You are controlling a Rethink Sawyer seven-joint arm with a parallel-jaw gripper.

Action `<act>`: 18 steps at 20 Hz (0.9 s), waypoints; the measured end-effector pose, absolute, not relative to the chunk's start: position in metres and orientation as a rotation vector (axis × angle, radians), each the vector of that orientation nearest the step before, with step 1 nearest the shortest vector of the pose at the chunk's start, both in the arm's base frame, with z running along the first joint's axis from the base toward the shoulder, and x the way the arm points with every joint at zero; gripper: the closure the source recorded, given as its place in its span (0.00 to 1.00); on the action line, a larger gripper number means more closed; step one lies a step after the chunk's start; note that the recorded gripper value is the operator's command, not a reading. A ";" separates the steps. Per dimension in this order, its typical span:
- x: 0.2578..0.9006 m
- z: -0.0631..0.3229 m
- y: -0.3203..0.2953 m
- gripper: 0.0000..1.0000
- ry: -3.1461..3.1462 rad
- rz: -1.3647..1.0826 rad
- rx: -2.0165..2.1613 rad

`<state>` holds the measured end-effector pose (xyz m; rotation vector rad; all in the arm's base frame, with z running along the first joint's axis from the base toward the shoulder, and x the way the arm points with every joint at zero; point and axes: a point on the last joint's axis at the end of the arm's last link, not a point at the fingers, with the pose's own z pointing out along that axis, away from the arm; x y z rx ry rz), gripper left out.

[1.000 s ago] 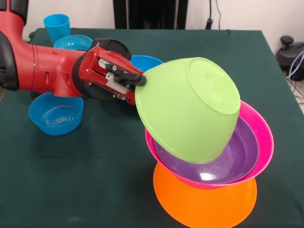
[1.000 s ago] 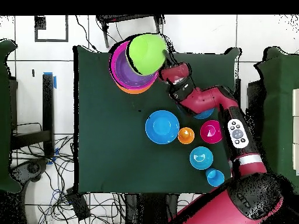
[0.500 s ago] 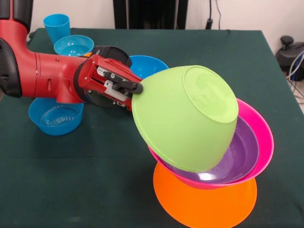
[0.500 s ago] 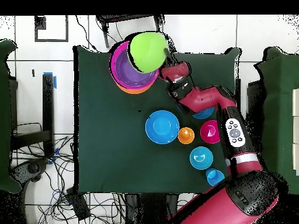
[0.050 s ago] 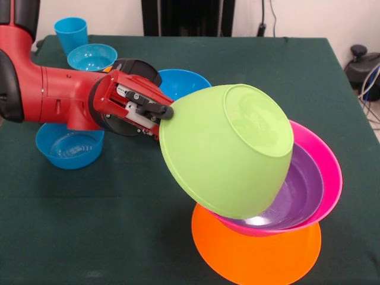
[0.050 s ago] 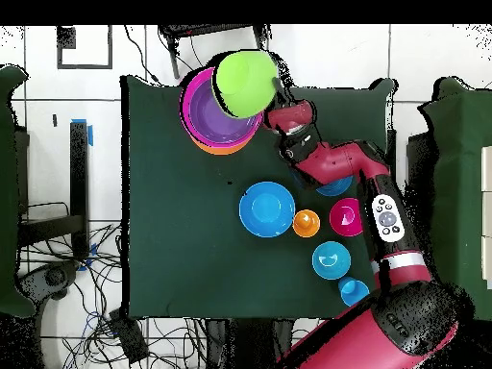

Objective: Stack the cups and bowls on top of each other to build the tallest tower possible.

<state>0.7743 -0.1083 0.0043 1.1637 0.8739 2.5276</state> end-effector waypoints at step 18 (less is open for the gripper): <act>0.783 0.007 -0.124 1.00 0.866 2.497 1.142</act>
